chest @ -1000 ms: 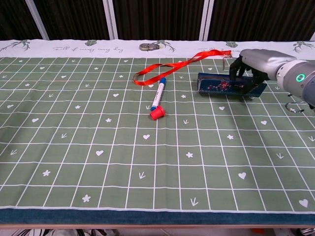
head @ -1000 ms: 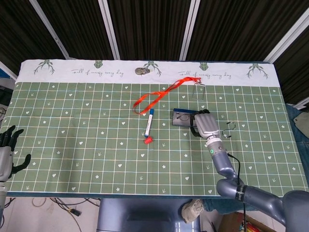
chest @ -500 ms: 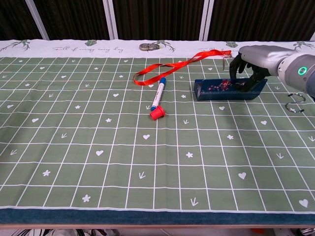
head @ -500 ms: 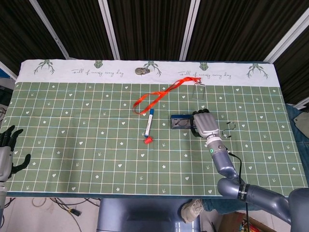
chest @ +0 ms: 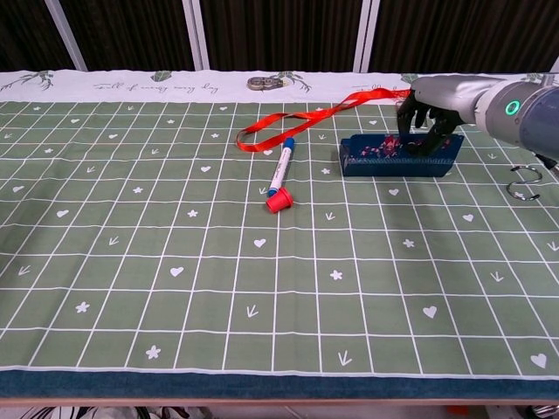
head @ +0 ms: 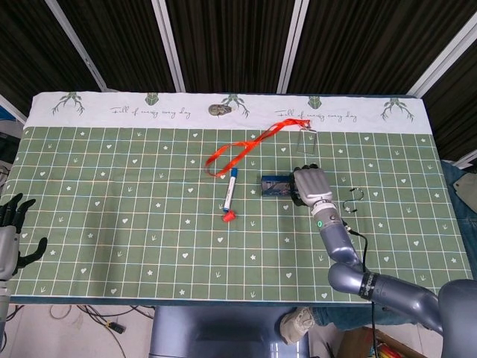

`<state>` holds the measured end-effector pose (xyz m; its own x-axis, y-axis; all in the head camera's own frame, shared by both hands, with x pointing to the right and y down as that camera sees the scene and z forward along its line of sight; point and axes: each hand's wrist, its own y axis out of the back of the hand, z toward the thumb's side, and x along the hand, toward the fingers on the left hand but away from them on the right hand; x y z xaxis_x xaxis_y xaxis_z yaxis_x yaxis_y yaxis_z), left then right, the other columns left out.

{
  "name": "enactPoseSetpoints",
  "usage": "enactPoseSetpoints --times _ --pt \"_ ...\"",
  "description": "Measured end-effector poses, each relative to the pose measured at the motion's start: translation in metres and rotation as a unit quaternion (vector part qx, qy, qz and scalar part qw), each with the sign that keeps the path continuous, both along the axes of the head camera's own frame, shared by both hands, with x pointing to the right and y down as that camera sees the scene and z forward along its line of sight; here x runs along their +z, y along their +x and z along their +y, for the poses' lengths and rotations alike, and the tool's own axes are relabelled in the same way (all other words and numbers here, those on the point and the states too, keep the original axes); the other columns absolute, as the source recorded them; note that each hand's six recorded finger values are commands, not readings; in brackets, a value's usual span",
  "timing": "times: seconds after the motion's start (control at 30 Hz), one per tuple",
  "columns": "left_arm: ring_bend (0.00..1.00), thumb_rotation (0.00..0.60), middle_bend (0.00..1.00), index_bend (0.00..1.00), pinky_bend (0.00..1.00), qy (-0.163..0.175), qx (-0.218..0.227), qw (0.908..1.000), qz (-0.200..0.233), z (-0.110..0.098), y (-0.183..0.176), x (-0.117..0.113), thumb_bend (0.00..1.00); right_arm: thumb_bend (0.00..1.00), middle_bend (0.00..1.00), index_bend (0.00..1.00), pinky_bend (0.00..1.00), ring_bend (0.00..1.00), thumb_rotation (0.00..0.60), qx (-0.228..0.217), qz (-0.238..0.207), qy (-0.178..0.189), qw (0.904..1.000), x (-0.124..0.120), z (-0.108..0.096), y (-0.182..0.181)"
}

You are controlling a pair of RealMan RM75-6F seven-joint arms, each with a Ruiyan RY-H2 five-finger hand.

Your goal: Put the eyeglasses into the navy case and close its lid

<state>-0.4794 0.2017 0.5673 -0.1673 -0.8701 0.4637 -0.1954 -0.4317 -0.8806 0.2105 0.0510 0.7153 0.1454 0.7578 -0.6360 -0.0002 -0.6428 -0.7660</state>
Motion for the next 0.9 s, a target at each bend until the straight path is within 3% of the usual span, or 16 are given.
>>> enactPoseSetpoints --times 0.9 --pt "0.00 0.600 0.00 0.12 0.00 0.001 0.002 1.0000 -0.007 0.000 -0.001 0.000 0.36 0.58 0.33 0.71 0.20 0.26 0.600 0.011 0.036 -0.011 0.9992 0.009 -0.023 -0.006"
